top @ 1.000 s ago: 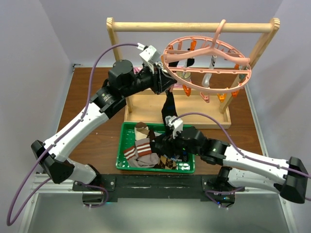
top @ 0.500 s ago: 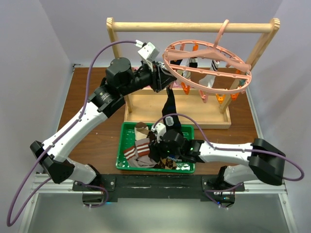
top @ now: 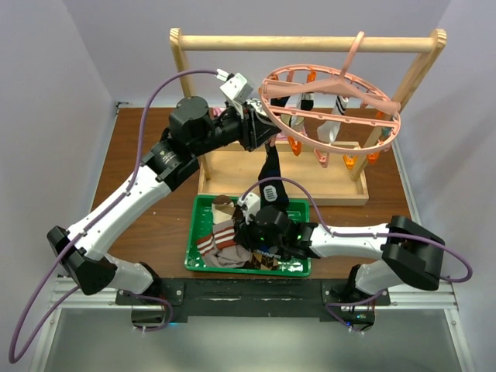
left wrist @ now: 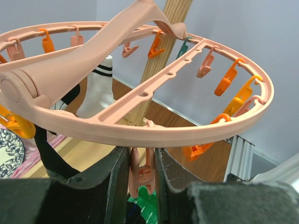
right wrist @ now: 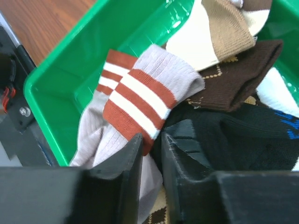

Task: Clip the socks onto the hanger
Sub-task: Open the clamp at the hanger.

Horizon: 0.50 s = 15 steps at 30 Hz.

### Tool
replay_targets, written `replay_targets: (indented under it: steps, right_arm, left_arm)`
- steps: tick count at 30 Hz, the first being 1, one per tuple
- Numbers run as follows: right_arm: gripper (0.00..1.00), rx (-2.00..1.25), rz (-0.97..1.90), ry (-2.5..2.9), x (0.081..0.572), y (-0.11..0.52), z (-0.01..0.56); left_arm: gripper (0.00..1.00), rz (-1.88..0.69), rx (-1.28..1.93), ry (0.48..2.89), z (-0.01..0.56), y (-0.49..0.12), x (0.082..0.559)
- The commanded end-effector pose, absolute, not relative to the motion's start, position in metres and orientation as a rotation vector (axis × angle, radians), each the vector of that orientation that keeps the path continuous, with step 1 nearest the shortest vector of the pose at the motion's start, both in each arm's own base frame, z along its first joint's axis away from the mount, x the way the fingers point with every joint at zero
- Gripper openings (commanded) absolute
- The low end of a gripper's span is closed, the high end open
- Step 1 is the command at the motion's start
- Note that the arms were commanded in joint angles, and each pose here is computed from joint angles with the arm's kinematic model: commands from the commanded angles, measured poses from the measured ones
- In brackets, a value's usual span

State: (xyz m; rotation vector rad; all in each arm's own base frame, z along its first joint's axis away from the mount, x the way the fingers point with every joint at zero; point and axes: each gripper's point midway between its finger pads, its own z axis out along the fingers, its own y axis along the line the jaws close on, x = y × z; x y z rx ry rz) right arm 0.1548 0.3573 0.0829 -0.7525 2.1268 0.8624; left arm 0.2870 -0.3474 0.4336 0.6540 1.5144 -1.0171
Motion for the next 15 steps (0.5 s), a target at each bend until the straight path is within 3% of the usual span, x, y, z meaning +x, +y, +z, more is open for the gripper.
replay_targets:
  steps: [1, 5, 11, 12, 15]
  right_arm:
    - [0.14, -0.691, 0.961, 2.013, 0.163, 0.379, 0.124]
    - [0.00, -0.670, 0.955, 2.015, 0.162, 0.371, 0.124]
    - [0.00, -0.626, 0.949, 1.959, 0.162, 0.353, 0.156]
    - [0.10, -0.627, 0.928, 1.975, 0.160, 0.346, 0.154]
    - [0.23, -0.646, 0.845, 2.007, 0.159, 0.327, 0.149]
  left_arm:
    - [0.00, -1.031, 0.647, 1.474, 0.442, -0.343, 0.281]
    - [0.00, -1.033, 0.649, 1.474, 0.441, -0.343, 0.280]
    - [0.00, -1.037, 0.648, 1.480, 0.437, -0.342, 0.279]
    - [0.00, -1.041, 0.647, 1.478, 0.438, -0.342, 0.278]
    - [0.00, -1.043, 0.647, 1.480, 0.437, -0.342, 0.278]
